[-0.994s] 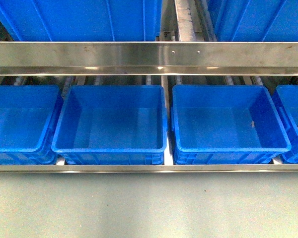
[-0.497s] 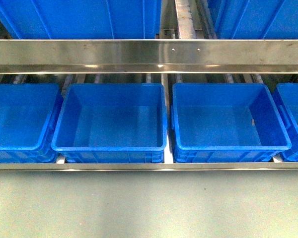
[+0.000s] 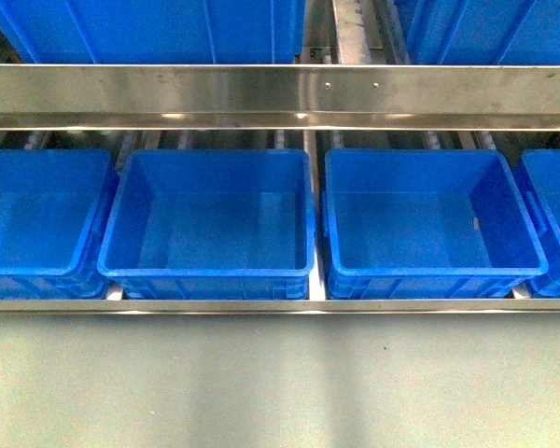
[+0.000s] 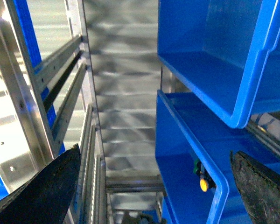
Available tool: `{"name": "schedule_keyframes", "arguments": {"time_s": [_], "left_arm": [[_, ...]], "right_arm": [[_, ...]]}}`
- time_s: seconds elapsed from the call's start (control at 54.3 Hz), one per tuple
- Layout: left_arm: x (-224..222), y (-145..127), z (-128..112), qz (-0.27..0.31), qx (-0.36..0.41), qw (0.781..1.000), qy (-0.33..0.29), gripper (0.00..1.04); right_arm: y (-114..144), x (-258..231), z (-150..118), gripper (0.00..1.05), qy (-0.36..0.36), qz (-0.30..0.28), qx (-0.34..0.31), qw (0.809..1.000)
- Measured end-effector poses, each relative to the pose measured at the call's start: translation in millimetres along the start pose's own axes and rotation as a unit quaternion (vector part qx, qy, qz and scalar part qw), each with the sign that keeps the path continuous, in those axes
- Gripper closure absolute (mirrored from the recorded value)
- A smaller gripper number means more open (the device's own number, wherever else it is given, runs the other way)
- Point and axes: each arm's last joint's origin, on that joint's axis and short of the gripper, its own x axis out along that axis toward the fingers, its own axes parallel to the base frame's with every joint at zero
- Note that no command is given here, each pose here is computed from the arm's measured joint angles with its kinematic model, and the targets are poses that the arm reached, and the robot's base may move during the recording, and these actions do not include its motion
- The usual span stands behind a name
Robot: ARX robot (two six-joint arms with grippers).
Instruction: Pick red and yellow buttons and place in box
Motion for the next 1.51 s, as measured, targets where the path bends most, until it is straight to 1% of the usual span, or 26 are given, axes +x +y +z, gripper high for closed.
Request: {"name": "schedule_keyframes", "arguments": {"time_s": [0.313,0.515,0.663,0.902,0.994,1.104,1.178,1.233,1.344,1.417,1.509], "left_arm": [[8.2,4.2,-1.2,0.001,0.005,1.000,0.007,0.72],[12.5,12.6,-3.9,0.008,0.003,1.000,0.010,0.72],[13.5,12.8,-3.5,0.008,0.003,1.000,0.009,0.72],[14.1,13.7,-4.1,0.009,0.004,1.000,0.009,0.72],[14.3,14.0,-4.3,0.009,0.004,1.000,0.009,0.72],[15.4,12.3,-3.0,0.007,0.006,1.000,0.006,0.72],[16.1,11.2,-2.5,0.006,0.007,1.000,0.005,0.72],[16.8,10.2,-2.7,0.004,0.007,1.000,0.005,0.72],[18.1,9.2,-4.3,0.004,0.011,1.000,0.004,0.72],[19.1,9.2,-5.7,0.003,0.016,1.000,0.003,0.72],[21.1,9.5,-8.0,0.002,0.018,1.000,0.001,0.72]], "right_arm": [[14.8,9.0,-5.8,0.07,-0.007,0.013,0.000,1.000],[12.4,10.2,-18.9,0.07,0.010,0.001,-0.001,1.000],[13.0,10.2,-26.1,0.07,0.022,0.002,0.001,1.000],[15.8,9.9,-27.8,0.08,0.026,0.009,0.003,1.000],[15.8,9.8,-28.0,0.20,0.028,0.010,0.002,1.000],[15.3,10.3,-27.8,0.39,0.029,0.009,-0.003,1.000],[15.0,10.7,-26.7,0.49,0.027,0.008,-0.005,1.000],[13.4,10.8,-25.6,0.59,0.025,0.006,-0.007,1.000],[10.3,10.8,-24.0,0.75,0.023,-0.001,-0.008,1.000],[9.8,10.3,-22.5,0.78,0.022,-0.002,-0.009,1.000],[8.5,9.0,-19.0,0.78,0.018,-0.005,-0.010,1.000]]}}
